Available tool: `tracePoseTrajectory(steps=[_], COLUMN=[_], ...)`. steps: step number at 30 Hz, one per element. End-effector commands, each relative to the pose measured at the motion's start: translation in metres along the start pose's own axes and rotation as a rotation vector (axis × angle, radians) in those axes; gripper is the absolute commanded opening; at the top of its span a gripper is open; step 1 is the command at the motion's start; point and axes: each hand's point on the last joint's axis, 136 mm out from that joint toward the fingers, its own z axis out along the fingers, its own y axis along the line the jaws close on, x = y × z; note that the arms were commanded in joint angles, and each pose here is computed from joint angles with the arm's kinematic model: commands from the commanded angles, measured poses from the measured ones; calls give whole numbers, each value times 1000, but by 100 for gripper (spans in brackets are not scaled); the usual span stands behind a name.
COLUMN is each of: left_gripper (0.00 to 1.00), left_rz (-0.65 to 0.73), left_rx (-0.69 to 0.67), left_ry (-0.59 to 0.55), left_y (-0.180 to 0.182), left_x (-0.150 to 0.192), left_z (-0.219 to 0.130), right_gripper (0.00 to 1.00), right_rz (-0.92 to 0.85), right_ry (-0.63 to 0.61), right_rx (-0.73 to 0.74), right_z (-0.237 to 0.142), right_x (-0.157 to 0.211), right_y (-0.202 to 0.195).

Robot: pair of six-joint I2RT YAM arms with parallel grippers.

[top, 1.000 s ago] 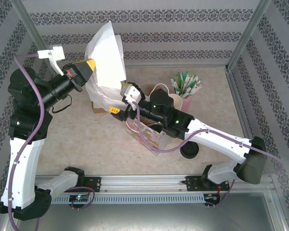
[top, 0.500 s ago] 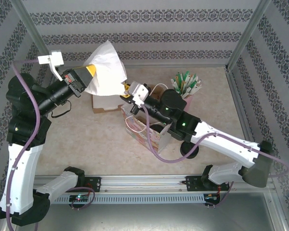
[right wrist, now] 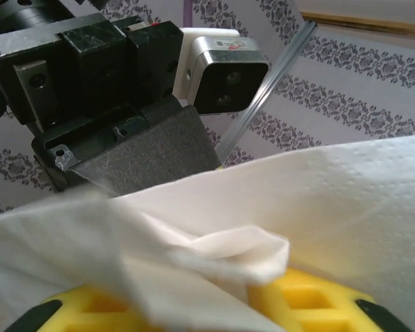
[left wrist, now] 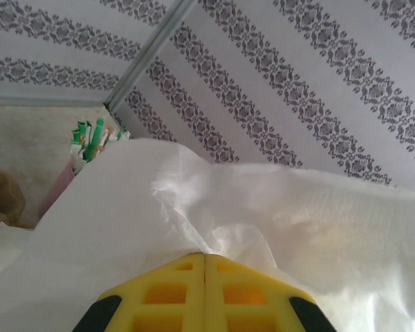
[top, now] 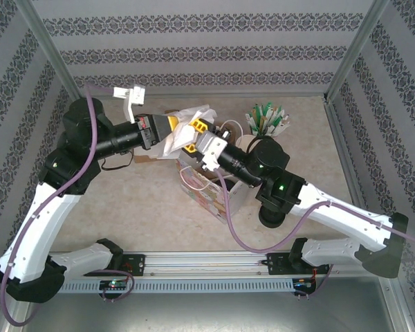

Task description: Pack the takeout coffee

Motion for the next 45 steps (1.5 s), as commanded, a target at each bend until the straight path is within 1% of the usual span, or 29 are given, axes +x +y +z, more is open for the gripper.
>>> tracePoseTrajectory(steps=[1,5,10,12,15,18,21,24,26,28,32,34,39,42,45], left_gripper=[0,0,0,0,0,0,0,0,0,0,0,0,0,17,41], left_rz=[38,53,65,73,89,98,110,112,110,107,104,106,121,146,174], left_rx=[34,58,59,63,66,76,98,112,122,133,153,157,139,103,60], left_ry=[22,60,85,103,111,112,124,132,139,150,163,159,136,103,47], left_y=[-13,-20,-23,-26,-30,-35,-42,-47,-49,-51,-56,-58,-58,-56,-52], left_x=[3,11,17,21,24,23,26,28,29,32,33,32,27,21,14], left_z=[1,9,16,18,19,19,21,23,24,27,29,29,25,16,6], right_gripper=[48,61,72,79,81,89,89,87,83,77,62,51,15,0,0], right_rz=[-38,-71,-98,-102,-101,-75,-39,-26,-21,-13,2,9,47,94,179], right_ry=[16,59,108,129,160,181,197,198,196,186,147,131,119,141,176], right_rx=[36,64,113,130,131,129,107,87,83,73,44,38,20,21,20], right_z=[-13,-23,-32,-34,-37,-40,-42,-42,-41,-41,-41,-43,-50,-57,-67], right_x=[-2,6,17,20,27,34,44,48,49,47,40,37,32,33,36], right_y=[-7,-12,-20,-24,-26,-28,-27,-24,-24,-23,-19,-18,-16,-16,-15])
